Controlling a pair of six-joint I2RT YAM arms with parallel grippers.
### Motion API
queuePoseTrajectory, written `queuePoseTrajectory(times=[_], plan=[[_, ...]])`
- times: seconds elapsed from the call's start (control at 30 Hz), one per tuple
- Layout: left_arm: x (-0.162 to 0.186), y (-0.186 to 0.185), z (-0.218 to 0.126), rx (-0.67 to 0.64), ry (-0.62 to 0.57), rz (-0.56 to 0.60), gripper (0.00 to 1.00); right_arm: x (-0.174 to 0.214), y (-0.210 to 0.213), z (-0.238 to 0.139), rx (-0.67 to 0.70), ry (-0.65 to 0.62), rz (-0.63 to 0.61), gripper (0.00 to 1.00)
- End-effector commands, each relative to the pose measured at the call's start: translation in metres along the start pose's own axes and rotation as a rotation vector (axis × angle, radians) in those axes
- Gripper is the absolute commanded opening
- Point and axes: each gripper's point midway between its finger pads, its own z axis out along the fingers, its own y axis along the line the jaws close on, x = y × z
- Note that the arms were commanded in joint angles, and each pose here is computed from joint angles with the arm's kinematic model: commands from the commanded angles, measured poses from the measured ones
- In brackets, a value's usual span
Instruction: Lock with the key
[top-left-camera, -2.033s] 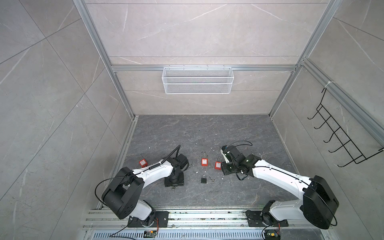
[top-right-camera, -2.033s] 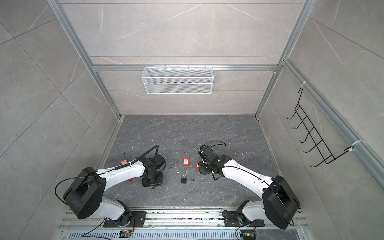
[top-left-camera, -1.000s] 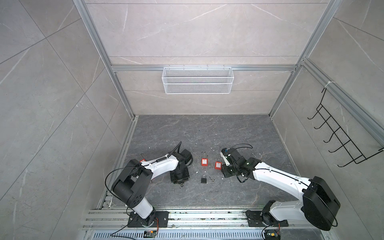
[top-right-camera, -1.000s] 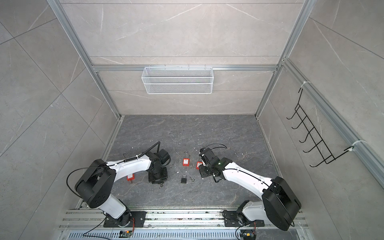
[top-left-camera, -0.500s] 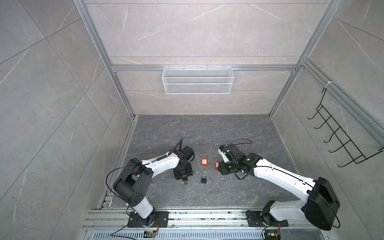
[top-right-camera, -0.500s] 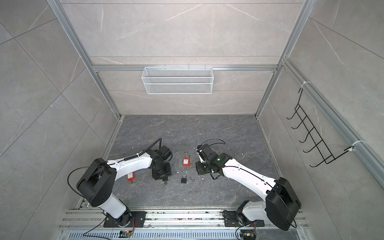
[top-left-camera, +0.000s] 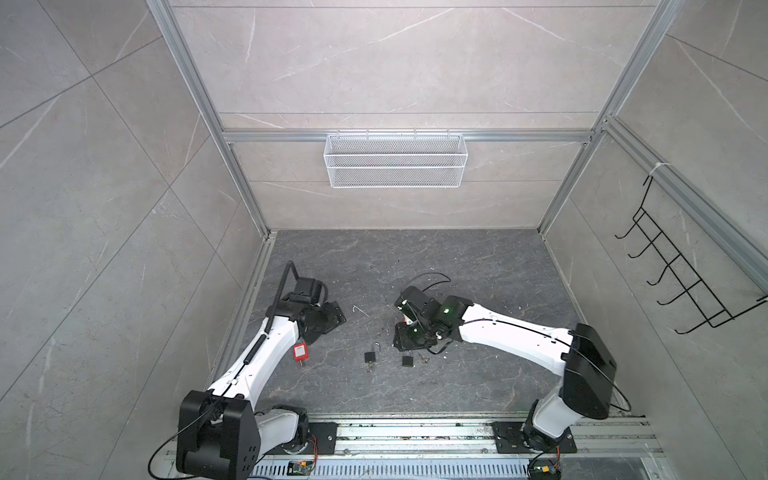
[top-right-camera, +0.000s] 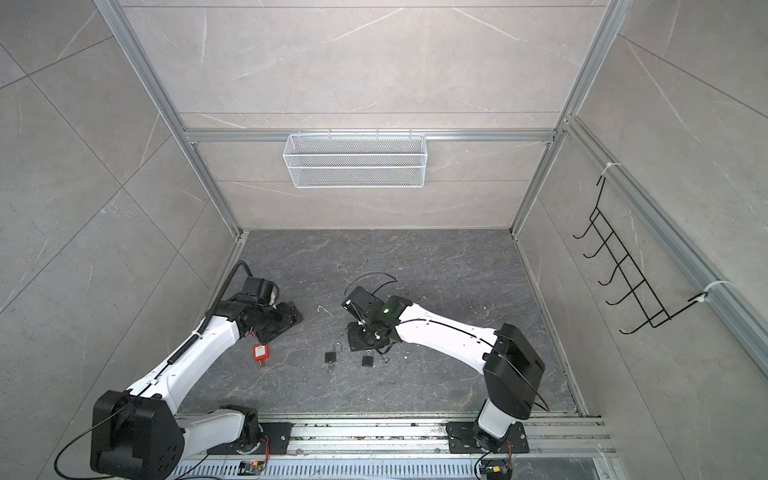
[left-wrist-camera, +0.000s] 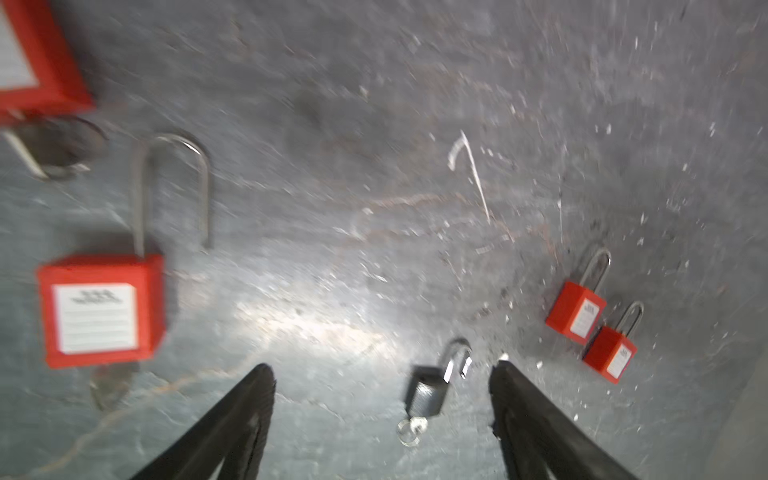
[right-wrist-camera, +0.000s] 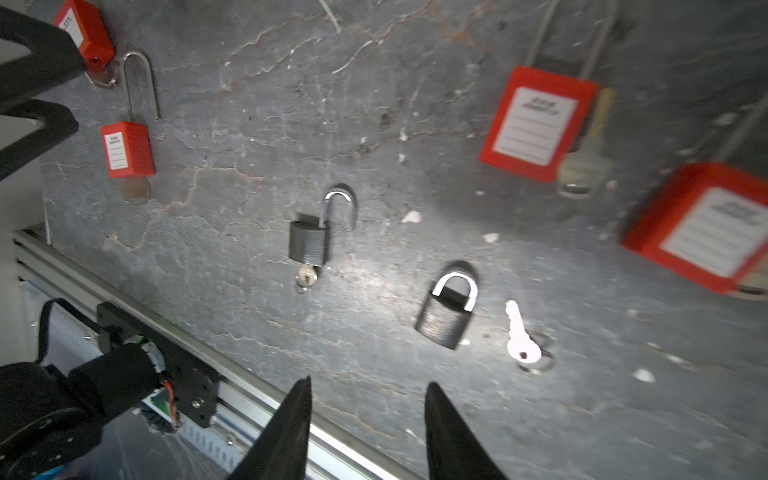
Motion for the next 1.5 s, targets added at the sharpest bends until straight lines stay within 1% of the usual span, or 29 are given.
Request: queuePoseTrajectory(times=[0.0, 0.07, 0.27, 0.4, 0.53, 1.0, 1.3, 1.47], plan=[[0.001, -0.005, -0.003, 0.123, 0.049, 0.021, 0.87, 0.001, 0.026, 0.023, -0.032, 0.043, 0.066, 0.47], [-0.003, -0.003, -0.003, 0.153, 0.05, 0.001, 0.87, 0.005, 0.029, 0.04, 0.024, 0.084, 0.045, 0.48], [-0.004, 0.0, 0.005, 0.215, 0.074, -0.044, 0.88, 0.007, 0.047, 0.074, 0.061, 0.176, -0.006, 0.51], [-0.001, 0.002, 0.01, 0.221, 0.086, -0.04, 0.89, 0.007, 0.04, 0.088, 0.132, 0.215, -0.005, 0.51], [0.001, 0.006, 0.012, 0.208, 0.086, -0.025, 0.89, 0.005, 0.035, 0.095, 0.199, 0.238, -0.011, 0.52], [0.004, 0.009, 0.018, 0.201, 0.107, -0.02, 0.91, 0.01, 0.027, 0.116, 0.294, 0.316, -0.009, 0.52], [0.004, 0.012, 0.02, 0.191, 0.113, -0.02, 0.91, 0.013, 0.018, 0.121, 0.347, 0.339, 0.009, 0.49], [0.004, 0.012, 0.02, 0.188, 0.109, -0.019, 0.91, 0.016, 0.018, 0.126, 0.351, 0.361, 0.004, 0.46]])
